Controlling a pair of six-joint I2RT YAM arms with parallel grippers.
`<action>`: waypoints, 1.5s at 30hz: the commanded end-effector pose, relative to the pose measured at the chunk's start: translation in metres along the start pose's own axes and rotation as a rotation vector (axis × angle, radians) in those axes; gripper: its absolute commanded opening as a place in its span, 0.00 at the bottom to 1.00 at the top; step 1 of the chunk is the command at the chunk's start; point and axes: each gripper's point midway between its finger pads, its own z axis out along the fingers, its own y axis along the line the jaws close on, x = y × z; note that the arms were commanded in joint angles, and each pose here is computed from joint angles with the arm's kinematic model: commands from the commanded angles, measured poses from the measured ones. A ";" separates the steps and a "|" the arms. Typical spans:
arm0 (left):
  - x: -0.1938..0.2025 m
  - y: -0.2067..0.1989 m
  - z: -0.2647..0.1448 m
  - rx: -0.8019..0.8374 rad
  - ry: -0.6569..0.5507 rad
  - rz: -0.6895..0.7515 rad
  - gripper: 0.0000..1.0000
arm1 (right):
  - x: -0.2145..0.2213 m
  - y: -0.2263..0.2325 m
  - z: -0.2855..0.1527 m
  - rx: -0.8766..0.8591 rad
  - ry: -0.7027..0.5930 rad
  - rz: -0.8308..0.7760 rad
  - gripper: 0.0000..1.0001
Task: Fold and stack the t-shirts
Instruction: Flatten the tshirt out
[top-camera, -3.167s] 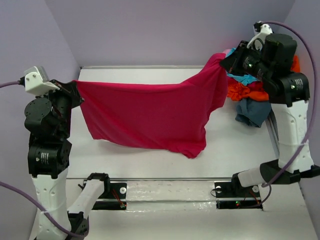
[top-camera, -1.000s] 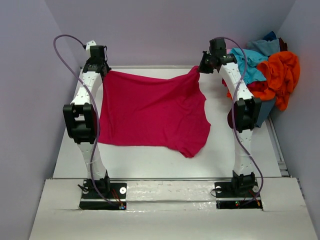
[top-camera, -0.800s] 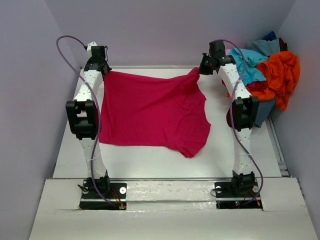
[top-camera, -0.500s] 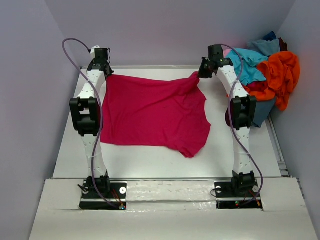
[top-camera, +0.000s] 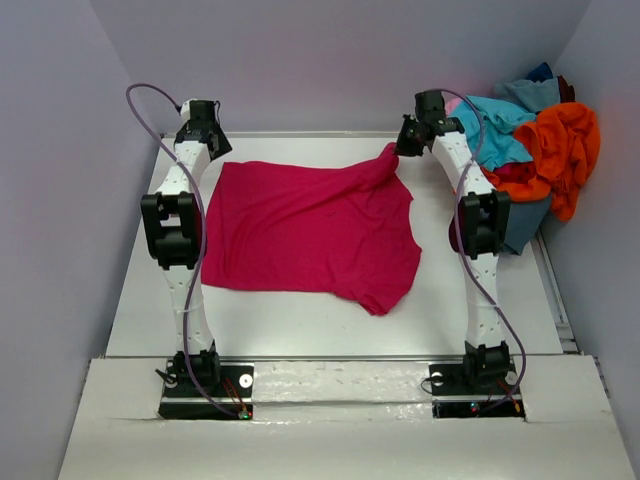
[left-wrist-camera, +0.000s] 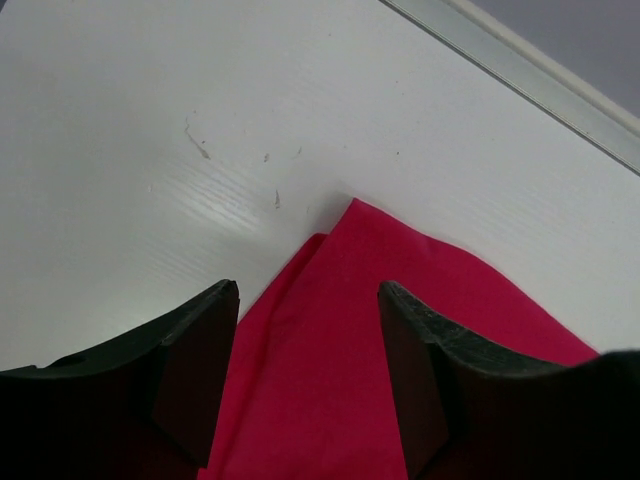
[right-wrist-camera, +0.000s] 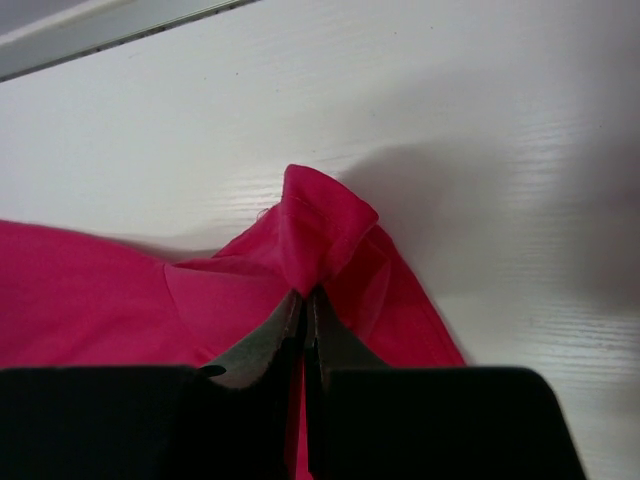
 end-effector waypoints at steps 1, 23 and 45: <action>-0.029 0.002 -0.034 -0.008 -0.046 -0.053 0.69 | -0.026 0.008 -0.001 -0.040 -0.080 -0.016 0.07; 0.072 -0.023 -0.141 0.160 0.158 0.054 0.67 | -0.051 0.008 0.006 -0.027 -0.186 -0.042 0.65; 0.087 -0.034 -0.118 0.186 0.196 0.056 0.66 | 0.127 -0.012 -0.078 0.060 0.283 0.104 0.23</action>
